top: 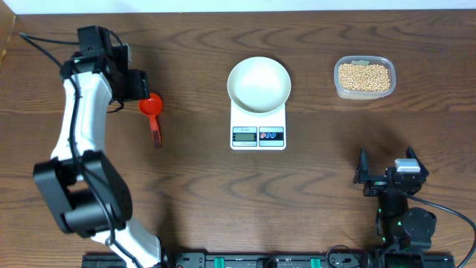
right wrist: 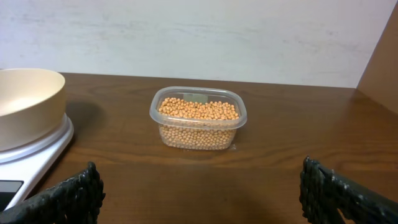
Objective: Scoop item into bowl and weigh 50g on scale
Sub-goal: 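Grasp the red scoop with the left gripper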
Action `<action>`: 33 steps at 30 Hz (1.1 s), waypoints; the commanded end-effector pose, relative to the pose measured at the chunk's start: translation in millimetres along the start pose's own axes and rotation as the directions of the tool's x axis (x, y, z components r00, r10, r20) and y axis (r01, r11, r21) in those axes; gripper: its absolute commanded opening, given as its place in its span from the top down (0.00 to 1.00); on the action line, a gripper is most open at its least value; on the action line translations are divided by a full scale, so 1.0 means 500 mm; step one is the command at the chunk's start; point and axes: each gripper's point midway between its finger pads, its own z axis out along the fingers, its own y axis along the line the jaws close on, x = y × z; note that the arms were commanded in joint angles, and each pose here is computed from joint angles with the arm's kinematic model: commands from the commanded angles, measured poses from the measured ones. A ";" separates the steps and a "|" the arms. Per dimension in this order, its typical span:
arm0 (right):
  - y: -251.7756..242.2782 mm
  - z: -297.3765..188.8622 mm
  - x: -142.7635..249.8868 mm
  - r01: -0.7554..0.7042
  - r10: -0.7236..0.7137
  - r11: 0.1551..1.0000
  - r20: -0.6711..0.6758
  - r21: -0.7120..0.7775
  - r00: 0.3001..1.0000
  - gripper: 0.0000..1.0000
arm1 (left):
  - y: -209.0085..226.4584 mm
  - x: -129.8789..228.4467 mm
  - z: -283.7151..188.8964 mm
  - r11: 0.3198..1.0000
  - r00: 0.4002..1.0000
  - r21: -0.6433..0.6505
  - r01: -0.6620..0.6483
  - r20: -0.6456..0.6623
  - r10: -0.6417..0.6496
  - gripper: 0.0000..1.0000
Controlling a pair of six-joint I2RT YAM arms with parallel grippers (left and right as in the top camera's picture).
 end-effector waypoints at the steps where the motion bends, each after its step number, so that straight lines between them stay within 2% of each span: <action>1: 0.005 0.000 0.002 0.001 -0.001 1.000 0.000 -0.013 1.000 0.01 | 0.008 -0.001 0.041 0.999 0.999 -0.013 0.048 -0.026 -0.048 0.37; 6: 0.005 0.000 0.002 0.002 -0.001 1.000 0.000 -0.013 1.000 0.01 | 0.010 0.015 0.101 0.998 0.995 -0.013 0.058 -0.076 -0.058 0.45; 13: 0.006 0.000 0.002 0.001 -0.001 1.000 0.000 -0.014 1.000 0.01 | 0.012 0.046 0.159 0.998 0.987 -0.017 0.062 -0.149 -0.064 0.48; 19: 0.006 0.000 0.001 0.001 -0.001 1.000 0.001 -0.014 1.000 0.01 | 0.013 0.065 0.190 0.998 0.980 -0.018 0.063 -0.189 -0.066 0.61; 22: 0.006 0.000 0.001 0.001 -0.001 1.000 0.001 -0.014 1.000 0.01 | 0.013 0.065 0.196 0.998 0.980 -0.018 0.064 -0.187 -0.066 0.64; 29: 0.006 0.000 0.001 0.001 -0.001 1.000 0.001 -0.014 1.000 0.01 | 0.014 0.068 0.213 0.998 0.979 -0.018 0.063 -0.192 -0.066 0.81; 32: 0.006 0.000 0.002 0.001 -0.001 1.000 0.000 -0.014 1.000 0.01 | 0.014 0.069 0.215 0.998 0.979 -0.018 0.064 -0.194 -0.066 0.92; 33: 0.006 0.000 0.002 0.001 -0.001 1.000 0.000 -0.014 1.000 0.01 | 0.014 0.068 0.215 0.998 0.979 -0.018 0.063 -0.191 -0.066 0.92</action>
